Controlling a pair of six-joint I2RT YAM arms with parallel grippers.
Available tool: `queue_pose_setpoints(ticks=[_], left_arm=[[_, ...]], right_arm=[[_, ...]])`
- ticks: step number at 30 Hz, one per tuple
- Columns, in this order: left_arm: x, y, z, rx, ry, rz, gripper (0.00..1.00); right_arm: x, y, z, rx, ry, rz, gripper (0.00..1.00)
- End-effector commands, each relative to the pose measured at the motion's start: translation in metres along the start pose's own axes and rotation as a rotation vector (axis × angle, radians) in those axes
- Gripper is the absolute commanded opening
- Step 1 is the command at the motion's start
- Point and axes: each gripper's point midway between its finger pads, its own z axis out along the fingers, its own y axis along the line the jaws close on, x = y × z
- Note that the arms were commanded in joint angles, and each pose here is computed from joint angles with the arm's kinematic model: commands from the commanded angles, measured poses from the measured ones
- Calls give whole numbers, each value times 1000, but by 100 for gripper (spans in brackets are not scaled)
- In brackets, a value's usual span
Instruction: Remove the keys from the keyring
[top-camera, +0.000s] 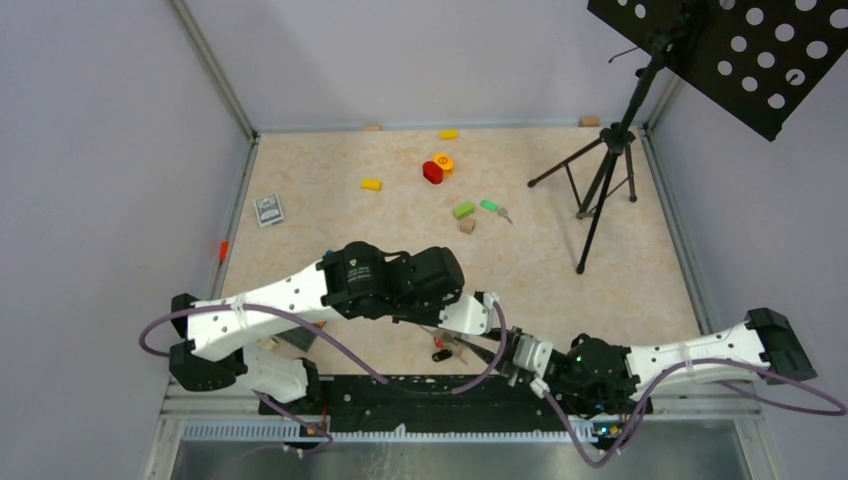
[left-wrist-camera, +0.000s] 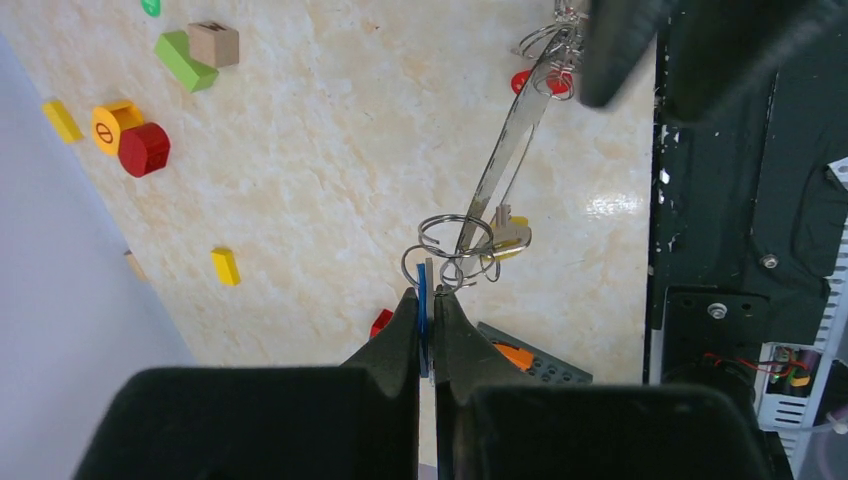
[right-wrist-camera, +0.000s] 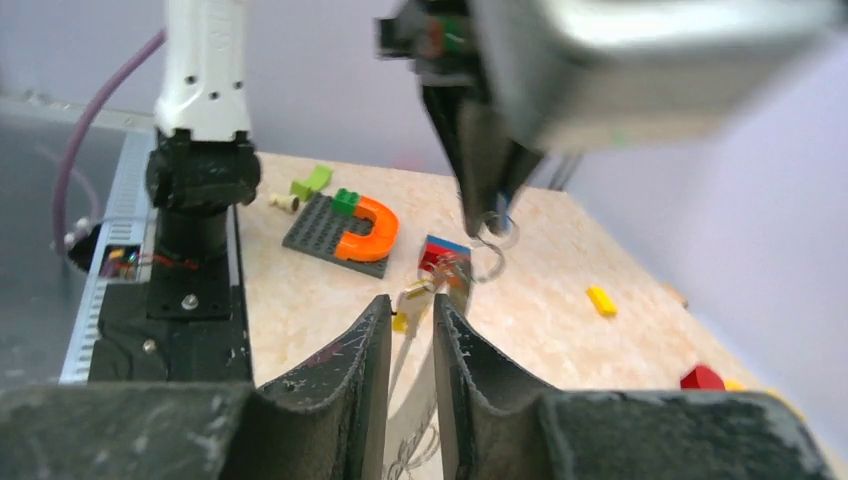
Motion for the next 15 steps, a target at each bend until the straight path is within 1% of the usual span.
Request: queue_pose_setpoints(ticks=[1, 3, 4, 5, 8, 10, 15], left_arm=[[-7, 15, -11, -80, -73, 39, 0], [-7, 14, -10, -74, -80, 67, 0], [-8, 13, -10, -68, -87, 83, 0], [-8, 12, -10, -64, -93, 97, 0], [-10, 10, -11, -52, -112, 132, 0], [-11, 9, -12, -48, -123, 145, 0], [-14, 5, -15, -24, -150, 171, 0]], right_arm=[[-8, -47, -15, 305, -55, 295, 24], [6, -67, -24, 466, -4, 398, 30], [13, -75, -29, 537, 24, 431, 31], [17, -79, -31, 570, 48, 439, 31], [29, -83, -27, 580, 106, 453, 33], [39, -87, -25, 596, 142, 491, 33], [54, -97, -21, 608, 186, 497, 36]])
